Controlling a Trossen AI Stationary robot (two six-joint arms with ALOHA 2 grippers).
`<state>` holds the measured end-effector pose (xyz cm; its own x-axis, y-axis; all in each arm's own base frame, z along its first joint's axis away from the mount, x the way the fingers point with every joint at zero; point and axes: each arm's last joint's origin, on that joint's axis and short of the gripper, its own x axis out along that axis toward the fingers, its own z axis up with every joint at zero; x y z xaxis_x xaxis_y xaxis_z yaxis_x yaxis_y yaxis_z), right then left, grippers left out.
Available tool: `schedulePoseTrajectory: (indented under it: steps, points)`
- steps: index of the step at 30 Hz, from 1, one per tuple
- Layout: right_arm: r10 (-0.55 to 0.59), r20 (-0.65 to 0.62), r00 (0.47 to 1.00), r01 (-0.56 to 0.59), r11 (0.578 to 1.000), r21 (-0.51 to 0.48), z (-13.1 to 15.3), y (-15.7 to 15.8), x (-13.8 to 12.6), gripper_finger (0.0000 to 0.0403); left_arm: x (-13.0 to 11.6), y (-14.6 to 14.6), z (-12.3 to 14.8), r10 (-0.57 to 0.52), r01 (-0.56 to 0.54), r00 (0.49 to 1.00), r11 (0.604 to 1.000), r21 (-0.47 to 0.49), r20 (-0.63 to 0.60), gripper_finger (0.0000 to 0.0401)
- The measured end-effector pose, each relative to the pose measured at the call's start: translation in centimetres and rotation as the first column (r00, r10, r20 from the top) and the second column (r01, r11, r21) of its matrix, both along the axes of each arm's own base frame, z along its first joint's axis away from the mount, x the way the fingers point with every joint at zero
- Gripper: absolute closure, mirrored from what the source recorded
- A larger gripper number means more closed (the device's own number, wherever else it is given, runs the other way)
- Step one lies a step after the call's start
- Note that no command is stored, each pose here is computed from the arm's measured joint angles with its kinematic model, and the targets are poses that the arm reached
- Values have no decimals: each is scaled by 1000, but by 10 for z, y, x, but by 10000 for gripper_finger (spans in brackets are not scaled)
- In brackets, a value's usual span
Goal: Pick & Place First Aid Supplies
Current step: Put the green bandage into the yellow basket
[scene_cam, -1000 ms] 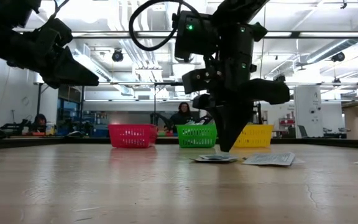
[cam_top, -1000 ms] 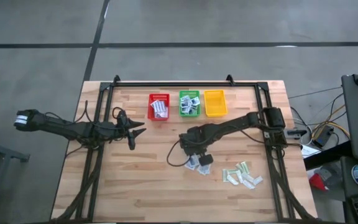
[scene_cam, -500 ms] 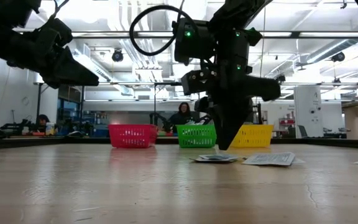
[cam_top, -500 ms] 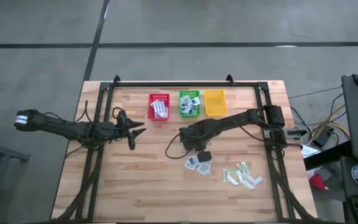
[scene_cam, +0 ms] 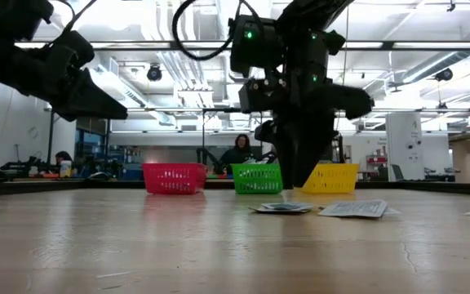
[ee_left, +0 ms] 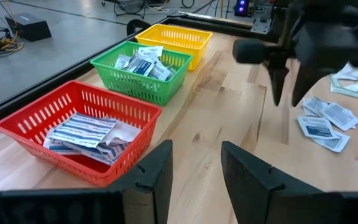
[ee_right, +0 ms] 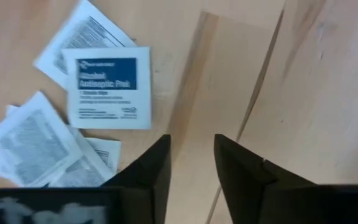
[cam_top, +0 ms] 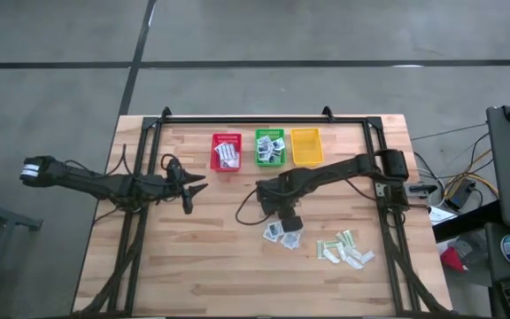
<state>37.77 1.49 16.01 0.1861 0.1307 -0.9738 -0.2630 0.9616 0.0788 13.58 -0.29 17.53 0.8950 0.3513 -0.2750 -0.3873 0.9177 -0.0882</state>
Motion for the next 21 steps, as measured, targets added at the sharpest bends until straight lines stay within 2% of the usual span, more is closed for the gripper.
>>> schedulePoseTrajectory:
  steps: [7,15,21]
  points:
    - [34,33,999,-37,996,84,8,8,0,251,0,0,-1,0,0,1000,1000,0,0,268]
    - [50,84,995,-57,995,85,5,17,6,257,0,0,-1,0,0,1000,1000,-1,2,268]
    - [47,29,998,-49,996,81,-14,17,8,263,0,0,-1,1,-1,1000,1000,-1,2,268]
